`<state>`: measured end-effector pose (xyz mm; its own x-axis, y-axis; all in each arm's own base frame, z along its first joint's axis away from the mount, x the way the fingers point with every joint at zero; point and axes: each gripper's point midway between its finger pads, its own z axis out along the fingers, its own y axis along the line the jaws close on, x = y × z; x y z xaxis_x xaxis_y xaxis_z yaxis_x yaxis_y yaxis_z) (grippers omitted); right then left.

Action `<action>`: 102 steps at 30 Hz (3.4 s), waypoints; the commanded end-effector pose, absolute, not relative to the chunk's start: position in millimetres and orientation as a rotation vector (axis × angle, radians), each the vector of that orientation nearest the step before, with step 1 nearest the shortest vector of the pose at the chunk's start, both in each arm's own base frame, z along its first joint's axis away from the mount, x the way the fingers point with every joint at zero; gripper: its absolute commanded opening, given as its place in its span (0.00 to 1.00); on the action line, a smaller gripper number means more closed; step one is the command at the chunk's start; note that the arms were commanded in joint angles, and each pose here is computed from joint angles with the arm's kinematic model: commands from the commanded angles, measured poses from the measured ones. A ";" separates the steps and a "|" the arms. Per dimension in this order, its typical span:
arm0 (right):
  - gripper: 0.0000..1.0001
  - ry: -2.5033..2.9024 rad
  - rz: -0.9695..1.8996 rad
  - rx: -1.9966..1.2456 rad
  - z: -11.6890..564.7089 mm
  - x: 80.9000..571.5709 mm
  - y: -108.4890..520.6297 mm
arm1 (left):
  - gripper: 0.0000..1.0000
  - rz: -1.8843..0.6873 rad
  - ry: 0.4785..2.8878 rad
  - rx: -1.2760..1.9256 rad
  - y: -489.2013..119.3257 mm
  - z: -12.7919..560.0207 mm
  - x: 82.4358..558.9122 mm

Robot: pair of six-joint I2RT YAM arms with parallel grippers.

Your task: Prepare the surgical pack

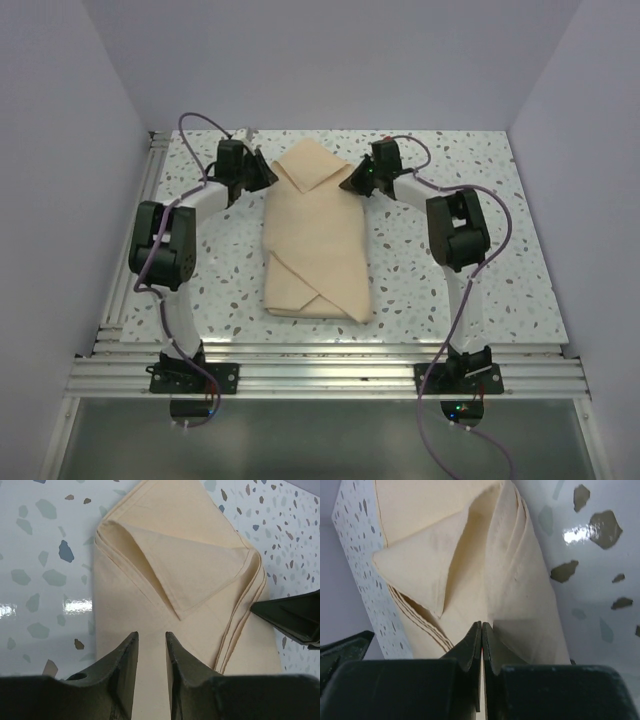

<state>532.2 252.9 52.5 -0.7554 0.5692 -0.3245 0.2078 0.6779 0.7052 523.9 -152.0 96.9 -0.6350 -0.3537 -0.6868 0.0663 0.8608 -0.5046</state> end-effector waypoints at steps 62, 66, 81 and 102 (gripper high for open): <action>0.05 2.207 1.273 0.359 63.4 554.1 228.4 | 0.24 -0.943 2.063 -0.001 -178.7 100.8 521.7; 0.02 2.221 1.267 0.401 47.3 557.2 226.9 | 0.22 -0.880 2.151 -0.079 -171.6 69.1 535.7; 0.00 2.220 1.222 0.555 17.2 594.3 211.6 | 0.21 -0.521 2.175 -0.240 -125.2 40.2 592.1; 0.28 2.193 1.137 0.314 82.1 598.9 205.3 | 0.48 -0.455 2.161 -0.120 -114.0 65.8 567.3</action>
<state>600.9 216.6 36.4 -0.7915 0.5149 -0.3292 0.0100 0.5495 0.8354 567.0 -114.9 32.9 -0.6474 -0.2759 -0.7105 0.0093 0.9292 -0.3694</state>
